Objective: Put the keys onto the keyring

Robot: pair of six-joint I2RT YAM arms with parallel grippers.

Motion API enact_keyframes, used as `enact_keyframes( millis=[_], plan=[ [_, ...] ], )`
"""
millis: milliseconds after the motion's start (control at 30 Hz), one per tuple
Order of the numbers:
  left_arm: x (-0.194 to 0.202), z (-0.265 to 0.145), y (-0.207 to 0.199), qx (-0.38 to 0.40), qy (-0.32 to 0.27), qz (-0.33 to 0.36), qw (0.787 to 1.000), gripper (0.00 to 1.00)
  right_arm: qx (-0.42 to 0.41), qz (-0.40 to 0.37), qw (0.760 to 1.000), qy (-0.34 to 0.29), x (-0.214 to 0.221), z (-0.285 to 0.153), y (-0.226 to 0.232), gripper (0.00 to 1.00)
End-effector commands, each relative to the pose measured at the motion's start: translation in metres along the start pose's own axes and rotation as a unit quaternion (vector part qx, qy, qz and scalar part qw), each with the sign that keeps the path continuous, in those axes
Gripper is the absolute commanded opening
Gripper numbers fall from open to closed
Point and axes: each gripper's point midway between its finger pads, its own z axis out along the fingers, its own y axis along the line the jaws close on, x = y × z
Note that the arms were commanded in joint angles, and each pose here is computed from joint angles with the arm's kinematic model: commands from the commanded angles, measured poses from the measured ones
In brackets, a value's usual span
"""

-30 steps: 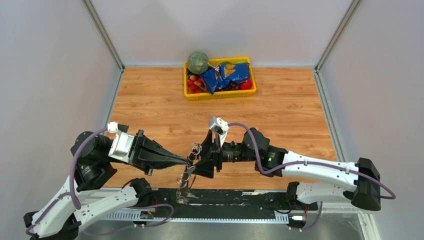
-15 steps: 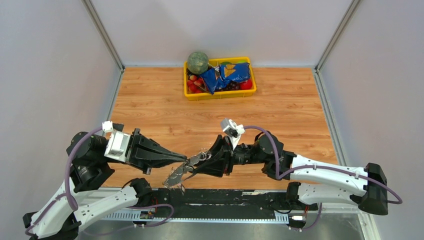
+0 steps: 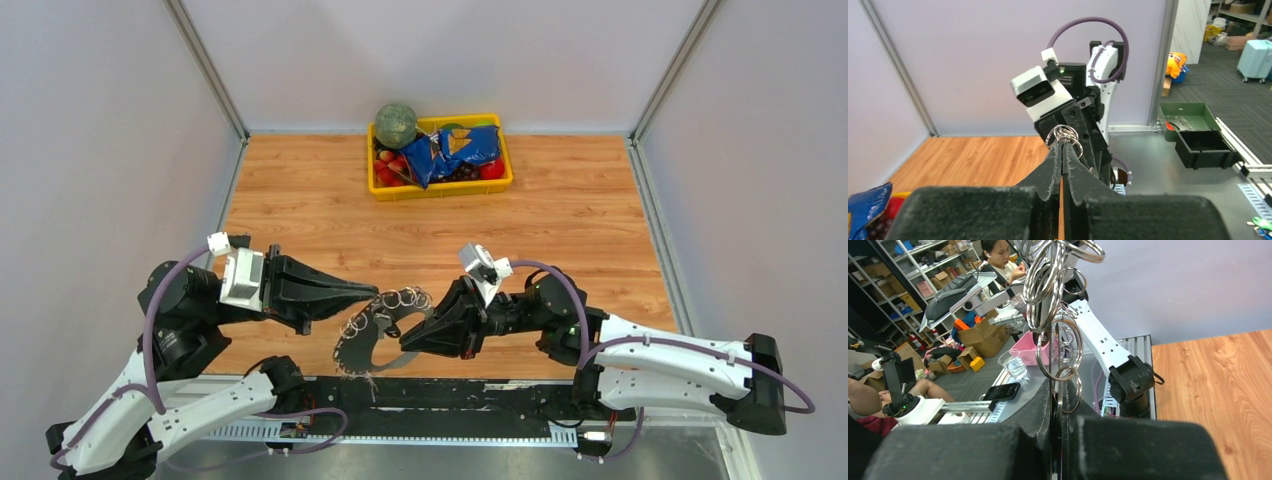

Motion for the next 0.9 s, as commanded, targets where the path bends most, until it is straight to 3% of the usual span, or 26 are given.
enact_keyframes(
  millis=[0, 167, 267, 400, 467, 633, 767, 867],
  plan=[
    [-0.022, -0.002, 0.017, -0.053, -0.025, 0.027, 0.998, 0.05, 0.001, -0.028, 0.999, -0.019, -0.013, -0.008, 0.007, 0.0],
    [-0.027, -0.013, 0.048, -0.153, -0.031, 0.018, 0.988, 0.35, 0.038, -0.049, 0.998, -0.008, -0.022, -0.015, 0.003, 0.0],
    [-0.031, -0.022, 0.055, -0.187, -0.037, 0.01, 0.982, 0.46, 0.053, -0.067, 0.996, -0.01, -0.029, -0.021, 0.003, 0.0],
    [-0.026, -0.024, 0.05, -0.183, -0.036, -0.009, 0.982, 0.55, 0.073, -0.092, 0.993, -0.016, -0.039, -0.028, 0.002, 0.0],
    [-0.022, -0.024, 0.045, -0.172, -0.035, -0.021, 0.984, 0.66, 0.084, -0.103, 0.991, -0.017, -0.046, -0.03, 0.001, 0.0],
    [-0.003, -0.028, 0.033, -0.15, -0.03, -0.051, 0.987, 0.8, 0.103, -0.124, 0.987, -0.019, -0.061, -0.032, 0.001, 0.0],
    [0.01, -0.032, 0.025, -0.136, -0.021, -0.06, 0.989, 0.99, 0.11, -0.14, 0.984, -0.021, -0.074, -0.032, 0.004, 0.0],
    [0.014, -0.033, 0.02, -0.126, -0.013, -0.065, 0.99, 1.0, 0.11, -0.148, 0.983, -0.025, -0.084, -0.031, 0.008, 0.0]
  ],
)
